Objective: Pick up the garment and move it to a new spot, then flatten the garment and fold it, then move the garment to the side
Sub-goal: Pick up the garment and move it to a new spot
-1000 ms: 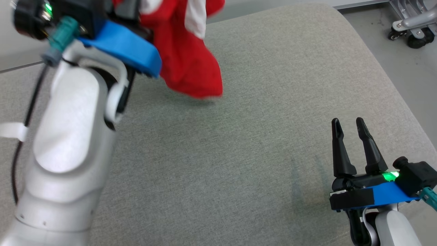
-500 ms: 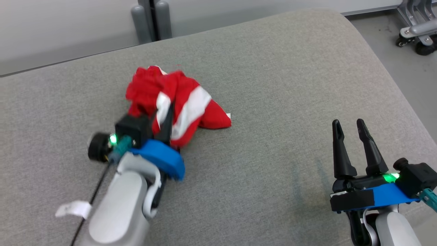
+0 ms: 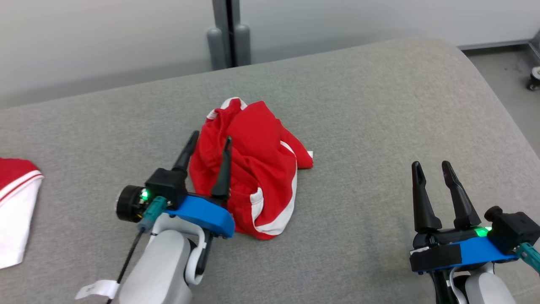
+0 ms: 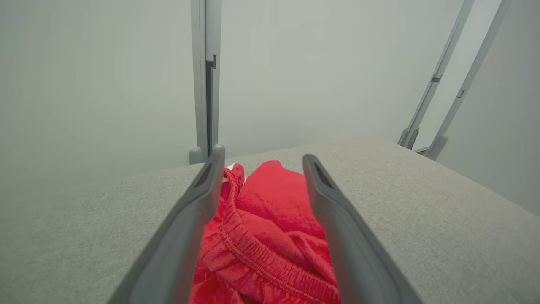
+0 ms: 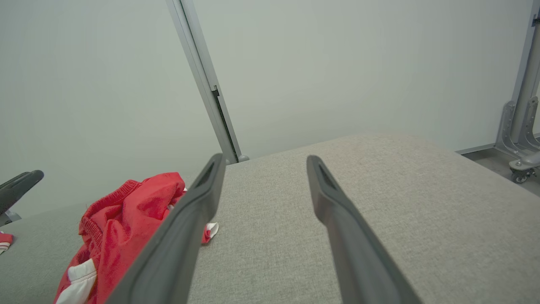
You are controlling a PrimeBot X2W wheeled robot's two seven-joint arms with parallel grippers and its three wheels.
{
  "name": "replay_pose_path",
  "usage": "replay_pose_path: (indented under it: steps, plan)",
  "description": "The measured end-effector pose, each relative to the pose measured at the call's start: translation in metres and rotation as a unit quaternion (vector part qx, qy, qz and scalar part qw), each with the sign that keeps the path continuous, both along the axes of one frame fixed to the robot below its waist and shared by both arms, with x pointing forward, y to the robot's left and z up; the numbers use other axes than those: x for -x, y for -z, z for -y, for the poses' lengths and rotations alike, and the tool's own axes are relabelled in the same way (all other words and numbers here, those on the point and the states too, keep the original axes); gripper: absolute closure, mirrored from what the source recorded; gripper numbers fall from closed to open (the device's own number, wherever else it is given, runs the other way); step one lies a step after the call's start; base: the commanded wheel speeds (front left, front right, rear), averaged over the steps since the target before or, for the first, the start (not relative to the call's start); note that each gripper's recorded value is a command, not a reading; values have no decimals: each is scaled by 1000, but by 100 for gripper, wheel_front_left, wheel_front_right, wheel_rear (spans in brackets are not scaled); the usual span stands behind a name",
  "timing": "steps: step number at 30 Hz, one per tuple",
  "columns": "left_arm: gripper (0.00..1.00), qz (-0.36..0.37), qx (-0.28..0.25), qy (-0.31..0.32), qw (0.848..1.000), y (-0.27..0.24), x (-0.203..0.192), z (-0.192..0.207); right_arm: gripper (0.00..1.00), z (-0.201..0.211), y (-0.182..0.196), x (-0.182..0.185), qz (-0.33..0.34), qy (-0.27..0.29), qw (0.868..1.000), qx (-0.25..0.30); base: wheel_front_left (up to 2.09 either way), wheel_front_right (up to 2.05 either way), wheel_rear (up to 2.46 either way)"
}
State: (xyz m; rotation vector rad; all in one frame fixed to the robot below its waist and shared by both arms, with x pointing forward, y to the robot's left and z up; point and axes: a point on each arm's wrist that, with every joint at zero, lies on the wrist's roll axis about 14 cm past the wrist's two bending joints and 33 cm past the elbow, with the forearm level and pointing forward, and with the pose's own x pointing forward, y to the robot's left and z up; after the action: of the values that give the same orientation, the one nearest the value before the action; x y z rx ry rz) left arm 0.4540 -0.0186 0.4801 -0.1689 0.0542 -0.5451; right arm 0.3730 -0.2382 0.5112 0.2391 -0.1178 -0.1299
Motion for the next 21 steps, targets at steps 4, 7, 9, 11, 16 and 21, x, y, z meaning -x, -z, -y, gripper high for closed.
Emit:
replay_pose_path:
  steps: [4,7,9,11,16,21]
  plan:
    - [0,32,-1,-49,998,-19,-6,-33,0,-10,-3,-2,5,-15,1000,1,0,0,0]
    - [0,51,-3,-86,995,-30,-5,-61,0,-16,-1,-3,3,-24,1000,1,0,0,0]
    - [0,62,-3,-109,992,-37,-3,-79,0,-21,-3,-6,6,-31,999,0,0,0,0]
    - [0,65,-3,-133,989,-39,2,-97,0,-25,-3,-7,7,-38,999,1,0,0,0]
    - [0,71,-17,-188,979,-41,16,-140,0,-36,-2,-9,6,-53,999,1,0,0,0]
    - [0,68,-33,-227,971,-37,33,-173,0,-43,0,-8,4,-65,998,2,0,0,0]
